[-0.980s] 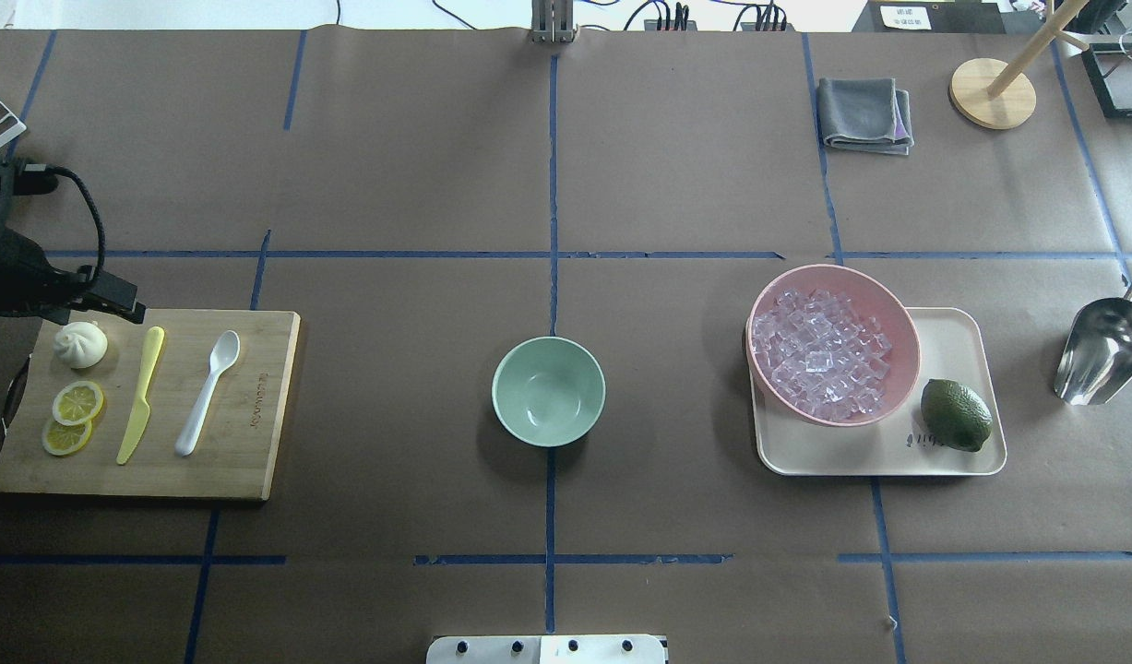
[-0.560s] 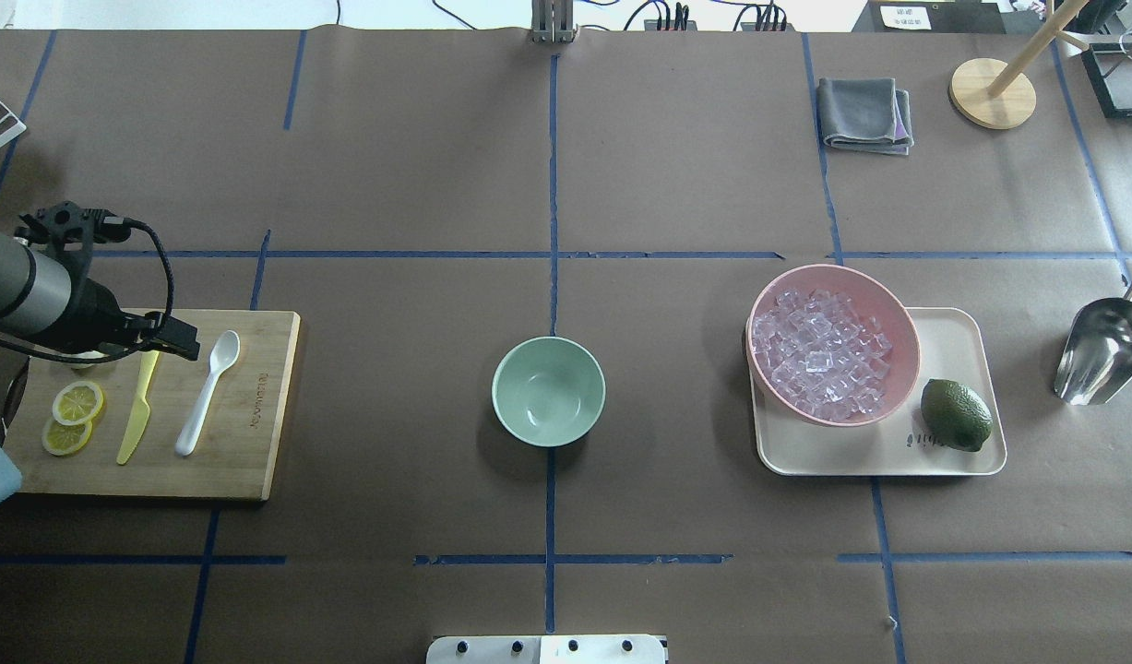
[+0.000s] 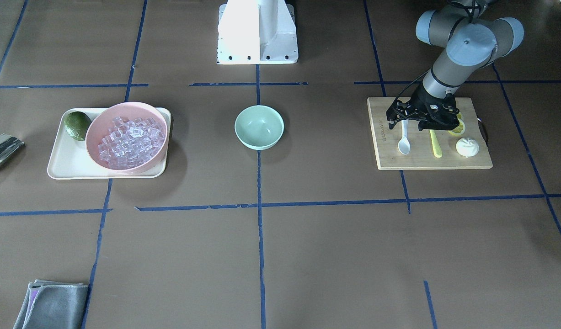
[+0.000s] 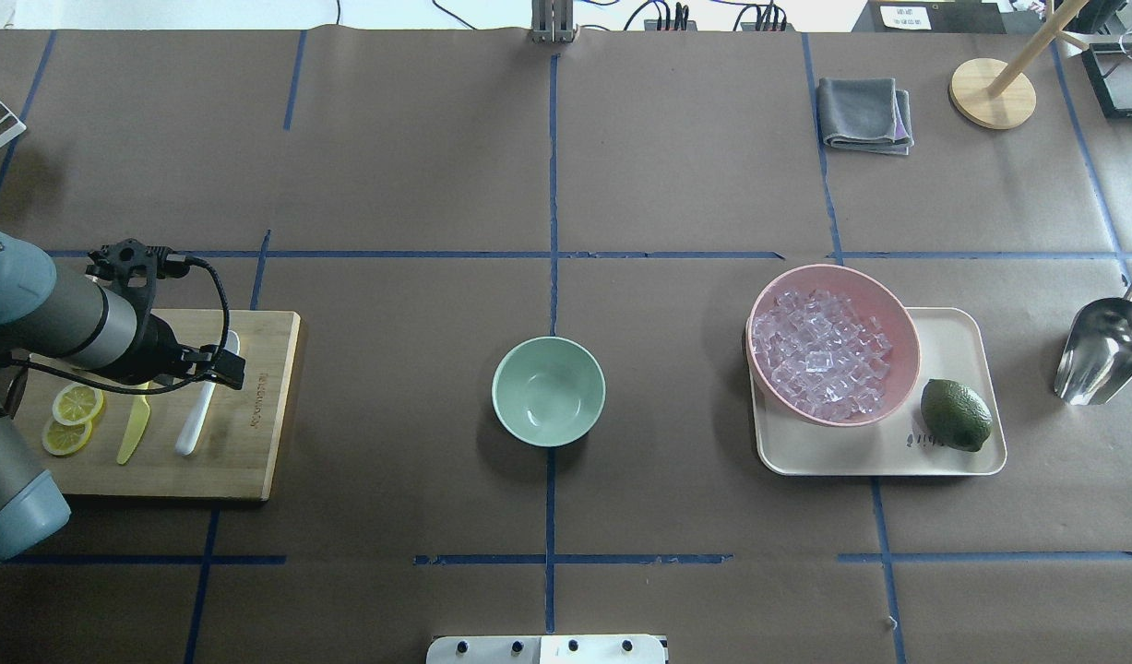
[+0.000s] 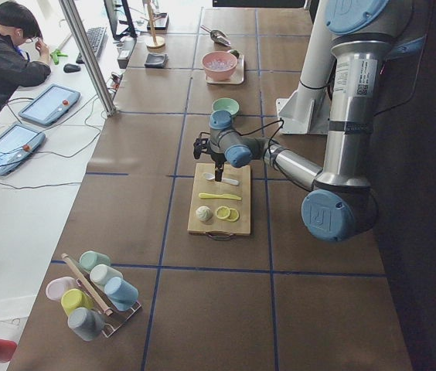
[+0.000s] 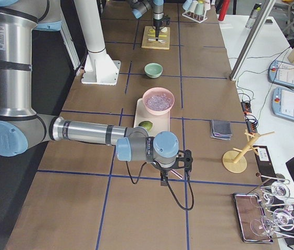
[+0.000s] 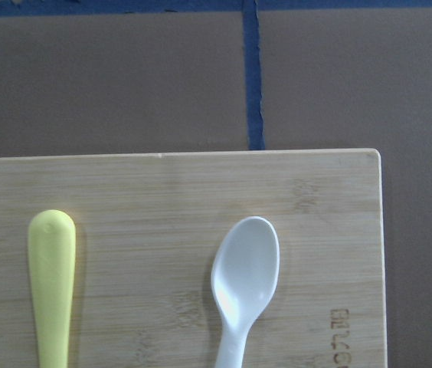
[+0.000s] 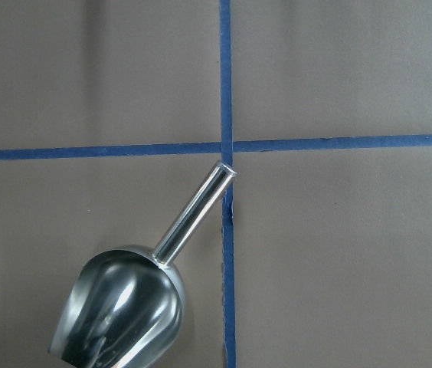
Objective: Put spoon and ice into bowl
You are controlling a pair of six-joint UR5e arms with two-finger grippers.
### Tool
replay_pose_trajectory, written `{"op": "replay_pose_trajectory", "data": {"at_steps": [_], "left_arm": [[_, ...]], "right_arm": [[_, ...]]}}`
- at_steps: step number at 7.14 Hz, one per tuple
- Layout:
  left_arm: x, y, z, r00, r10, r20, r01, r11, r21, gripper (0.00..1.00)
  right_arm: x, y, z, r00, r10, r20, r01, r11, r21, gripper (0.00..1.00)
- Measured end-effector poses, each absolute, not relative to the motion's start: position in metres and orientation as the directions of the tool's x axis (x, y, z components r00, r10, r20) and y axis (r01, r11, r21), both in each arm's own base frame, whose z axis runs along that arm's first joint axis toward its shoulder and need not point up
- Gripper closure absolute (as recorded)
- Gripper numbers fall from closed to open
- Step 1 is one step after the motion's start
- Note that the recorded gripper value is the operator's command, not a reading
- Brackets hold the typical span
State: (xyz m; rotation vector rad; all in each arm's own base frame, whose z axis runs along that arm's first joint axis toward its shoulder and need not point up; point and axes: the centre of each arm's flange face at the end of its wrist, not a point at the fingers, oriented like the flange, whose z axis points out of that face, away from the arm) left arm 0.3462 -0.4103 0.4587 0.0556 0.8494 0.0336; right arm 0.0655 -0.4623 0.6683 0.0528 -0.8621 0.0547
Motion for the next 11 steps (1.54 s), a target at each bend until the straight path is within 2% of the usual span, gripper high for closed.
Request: {"op": "replay_pose_trajectory", "data": {"at_steps": [2, 4, 8, 10, 11], "left_arm": [[0.35, -0.412, 0.471, 0.673, 0.046, -0.738, -0.013, 0.999, 0.05, 0.2], [0.353, -0.413, 0.475, 0.677, 0.043, -0.735, -0.016, 0.999, 0.044, 0.31], [0.354, -0.414, 0.474, 0.676, 0.042, -0.736, -0.016, 0.999, 0.042, 0.68], [0.353, -0.414, 0.474, 0.677, 0.041, -0.735, -0.016, 0.999, 0.041, 0.92], [0.353, -0.413, 0.474, 0.676, 0.039, -0.736, -0.016, 0.999, 0.038, 0.97]], "right_arm": [[0.065, -0.462, 0.667, 0.647, 0.026, 0.762, -0.07, 0.997, 0.025, 0.0], [0.065, -0.462, 0.667, 0.645, 0.026, 0.764, -0.07, 0.997, 0.025, 0.0], [0.065, -0.463, 0.668, 0.645, 0.028, 0.764, -0.07, 0.997, 0.023, 0.0], [0.066, -0.463, 0.667, 0.644, 0.027, 0.764, -0.071, 0.997, 0.024, 0.0], [0.066, -0.462, 0.667, 0.644, 0.027, 0.765, -0.071, 0.997, 0.024, 0.0]]}}
